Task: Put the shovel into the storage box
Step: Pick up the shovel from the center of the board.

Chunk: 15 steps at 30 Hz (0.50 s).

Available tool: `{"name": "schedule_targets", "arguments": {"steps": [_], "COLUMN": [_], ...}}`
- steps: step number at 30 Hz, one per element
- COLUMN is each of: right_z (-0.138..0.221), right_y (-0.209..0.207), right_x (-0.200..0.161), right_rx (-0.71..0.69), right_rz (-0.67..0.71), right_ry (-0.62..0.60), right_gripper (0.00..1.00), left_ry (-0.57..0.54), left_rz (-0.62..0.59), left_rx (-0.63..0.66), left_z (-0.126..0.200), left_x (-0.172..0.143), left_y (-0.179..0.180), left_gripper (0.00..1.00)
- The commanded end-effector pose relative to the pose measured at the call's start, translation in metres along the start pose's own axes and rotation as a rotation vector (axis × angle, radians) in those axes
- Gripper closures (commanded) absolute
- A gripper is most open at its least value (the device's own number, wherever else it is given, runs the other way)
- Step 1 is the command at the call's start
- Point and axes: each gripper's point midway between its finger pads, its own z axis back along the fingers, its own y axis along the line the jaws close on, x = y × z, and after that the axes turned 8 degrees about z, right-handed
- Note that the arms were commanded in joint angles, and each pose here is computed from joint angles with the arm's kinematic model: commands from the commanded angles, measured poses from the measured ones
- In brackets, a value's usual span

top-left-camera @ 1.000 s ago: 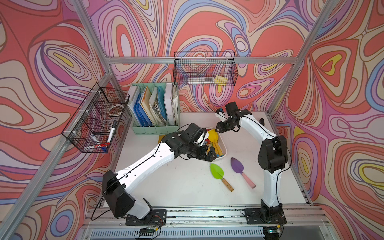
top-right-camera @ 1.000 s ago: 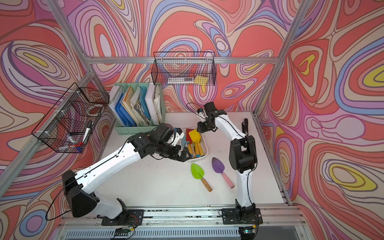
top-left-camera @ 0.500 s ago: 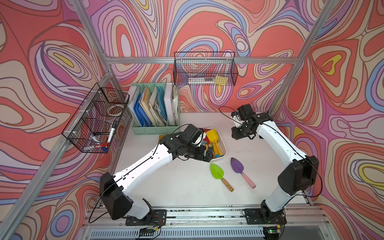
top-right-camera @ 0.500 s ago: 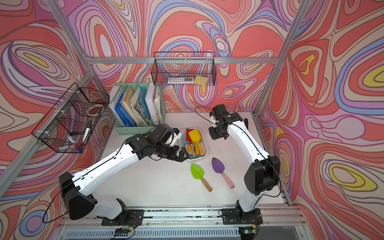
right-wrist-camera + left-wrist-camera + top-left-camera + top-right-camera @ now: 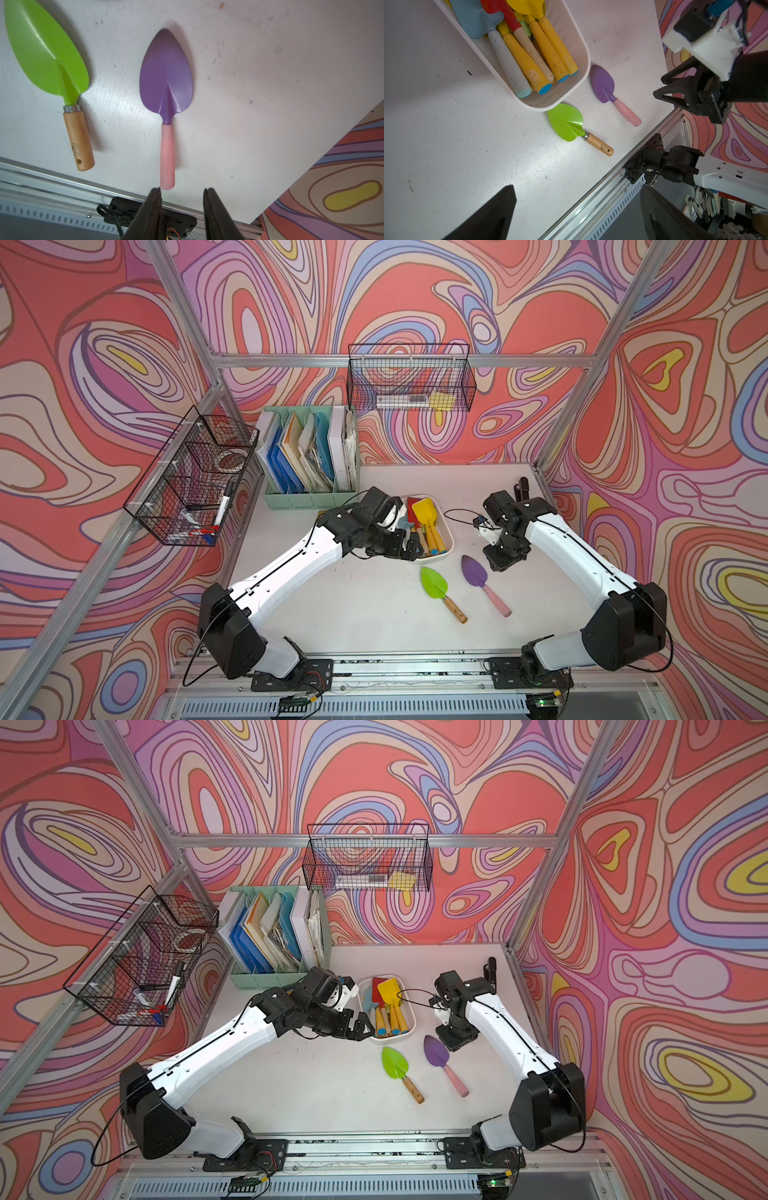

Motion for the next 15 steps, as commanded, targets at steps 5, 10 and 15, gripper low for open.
{"name": "schedule_targets", "arguments": {"steps": [5, 10, 15], "right_z": [-0.012, -0.014, -0.026], "right_y": [0.033, 0.042, 0.047], "right_x": [-0.024, -0.037, -0.044], "right_rx": [0.123, 0.135, 0.151], "right_rz": [0.096, 0.106, 0.117], "right_ry": [-0.025, -0.047, -0.015], "right_gripper": [0.40, 0.09, 0.10], "left_ry": [-0.014, -0.008, 0.003], "left_rz": [-0.022, -0.021, -0.007], "left_rx": [-0.057, -0.069, -0.075], "left_z": [0.007, 0.006, 0.001], "left_x": [0.001, 0.000, -0.004], "left_y": [-0.006, -0.007, -0.004], "left_gripper": [0.01, 0.01, 0.01]}}
